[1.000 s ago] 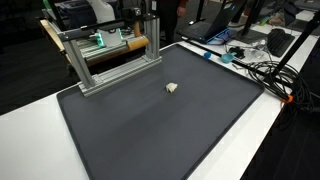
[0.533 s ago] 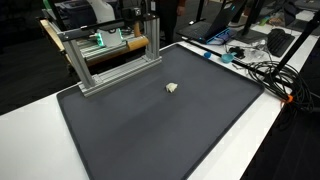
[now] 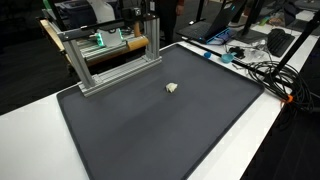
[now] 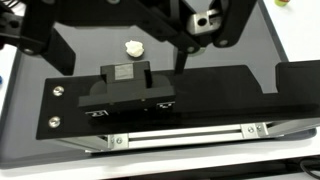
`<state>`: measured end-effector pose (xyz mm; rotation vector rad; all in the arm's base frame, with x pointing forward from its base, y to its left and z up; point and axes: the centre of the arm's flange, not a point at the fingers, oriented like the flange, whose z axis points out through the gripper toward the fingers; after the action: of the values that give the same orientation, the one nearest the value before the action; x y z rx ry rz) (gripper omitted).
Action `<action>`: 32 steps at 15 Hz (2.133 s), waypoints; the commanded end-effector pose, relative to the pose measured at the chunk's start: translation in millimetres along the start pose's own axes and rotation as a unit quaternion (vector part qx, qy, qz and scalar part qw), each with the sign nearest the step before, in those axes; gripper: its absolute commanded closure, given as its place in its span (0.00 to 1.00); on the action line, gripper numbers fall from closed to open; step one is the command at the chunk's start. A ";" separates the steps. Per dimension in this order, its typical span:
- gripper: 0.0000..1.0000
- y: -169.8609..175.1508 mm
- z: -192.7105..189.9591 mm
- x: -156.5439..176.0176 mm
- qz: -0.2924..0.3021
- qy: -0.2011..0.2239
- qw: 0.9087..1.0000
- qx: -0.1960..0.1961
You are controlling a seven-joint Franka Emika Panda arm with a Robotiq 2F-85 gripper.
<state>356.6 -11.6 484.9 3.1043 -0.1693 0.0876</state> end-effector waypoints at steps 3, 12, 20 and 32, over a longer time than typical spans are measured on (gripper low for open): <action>0.00 0.0 11.8 5.7 -0.001 0.009 1.000 0.002; 0.00 -14.5 30.5 -7.9 -0.017 0.012 1.000 -0.010; 0.00 -14.3 49.0 -12.8 -0.018 0.043 0.999 -0.020; 0.36 -12.3 40.6 -30.8 -0.016 0.048 0.999 -0.020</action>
<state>344.4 1.9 441.5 3.0675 -0.1115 0.2255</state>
